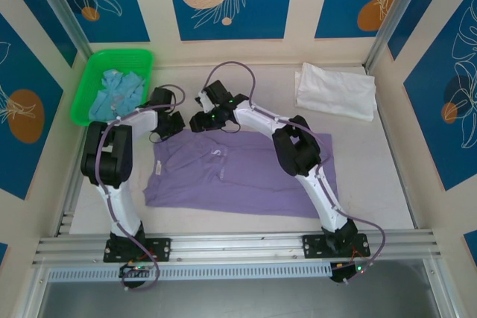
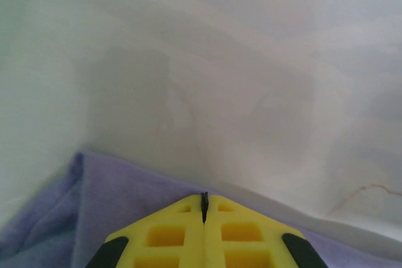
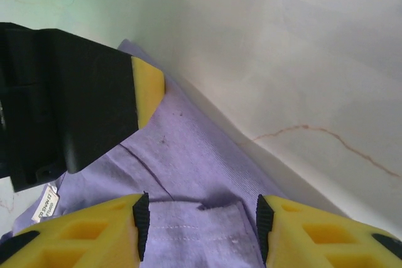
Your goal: Fold and stack the t-shirts
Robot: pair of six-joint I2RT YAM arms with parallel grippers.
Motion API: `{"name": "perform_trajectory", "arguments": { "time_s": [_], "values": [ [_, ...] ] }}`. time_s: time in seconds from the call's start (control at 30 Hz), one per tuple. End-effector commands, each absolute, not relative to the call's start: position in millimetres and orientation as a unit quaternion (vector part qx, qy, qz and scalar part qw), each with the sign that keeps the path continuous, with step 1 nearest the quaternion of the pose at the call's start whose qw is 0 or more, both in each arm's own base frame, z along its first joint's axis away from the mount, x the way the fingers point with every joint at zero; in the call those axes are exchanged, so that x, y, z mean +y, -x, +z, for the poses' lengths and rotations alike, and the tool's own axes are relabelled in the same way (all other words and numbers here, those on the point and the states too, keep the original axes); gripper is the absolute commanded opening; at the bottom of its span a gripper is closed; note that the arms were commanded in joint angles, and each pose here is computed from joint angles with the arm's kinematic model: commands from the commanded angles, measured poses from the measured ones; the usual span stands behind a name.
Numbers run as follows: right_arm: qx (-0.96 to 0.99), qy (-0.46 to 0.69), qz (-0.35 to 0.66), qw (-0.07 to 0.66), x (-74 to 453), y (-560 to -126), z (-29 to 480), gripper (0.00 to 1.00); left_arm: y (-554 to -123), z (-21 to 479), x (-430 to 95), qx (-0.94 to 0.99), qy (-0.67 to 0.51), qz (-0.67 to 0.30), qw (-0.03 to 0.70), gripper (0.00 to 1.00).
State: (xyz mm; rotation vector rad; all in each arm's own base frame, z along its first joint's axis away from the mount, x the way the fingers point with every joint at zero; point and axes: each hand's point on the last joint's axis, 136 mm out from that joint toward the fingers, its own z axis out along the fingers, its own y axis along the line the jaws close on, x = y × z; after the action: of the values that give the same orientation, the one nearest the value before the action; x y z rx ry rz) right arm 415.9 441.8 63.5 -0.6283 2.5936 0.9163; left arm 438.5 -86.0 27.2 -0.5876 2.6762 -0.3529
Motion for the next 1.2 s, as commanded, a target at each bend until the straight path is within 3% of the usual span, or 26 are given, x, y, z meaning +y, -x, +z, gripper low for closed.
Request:
{"name": "perform_trajectory", "arguments": {
  "time_s": [0.0,0.37,0.87,0.97,1.07,1.17],
  "values": [
    [0.908,0.24,0.314,0.142,445,-408,57,0.51,-438,18,-83,0.949,0.227,-0.134,0.174,0.0],
    [0.906,0.253,0.313,0.128,451,-400,44,0.51,-439,15,-83,0.95,0.228,-0.133,0.168,0.0],
    [0.899,0.262,0.333,0.11,457,-389,43,0.16,-439,14,-83,0.95,0.23,-0.131,0.165,0.0],
    [0.899,0.262,0.332,0.11,456,-389,44,0.18,-439,15,-82,0.949,0.231,-0.13,0.167,0.0],
    [0.901,0.263,0.327,0.112,455,-390,44,0.29,-439,14,-82,0.95,0.231,-0.13,0.167,0.0],
    [0.902,0.265,0.32,0.114,454,-391,41,0.33,-439,15,-83,0.95,0.23,-0.131,0.167,0.0]
  ]
}}
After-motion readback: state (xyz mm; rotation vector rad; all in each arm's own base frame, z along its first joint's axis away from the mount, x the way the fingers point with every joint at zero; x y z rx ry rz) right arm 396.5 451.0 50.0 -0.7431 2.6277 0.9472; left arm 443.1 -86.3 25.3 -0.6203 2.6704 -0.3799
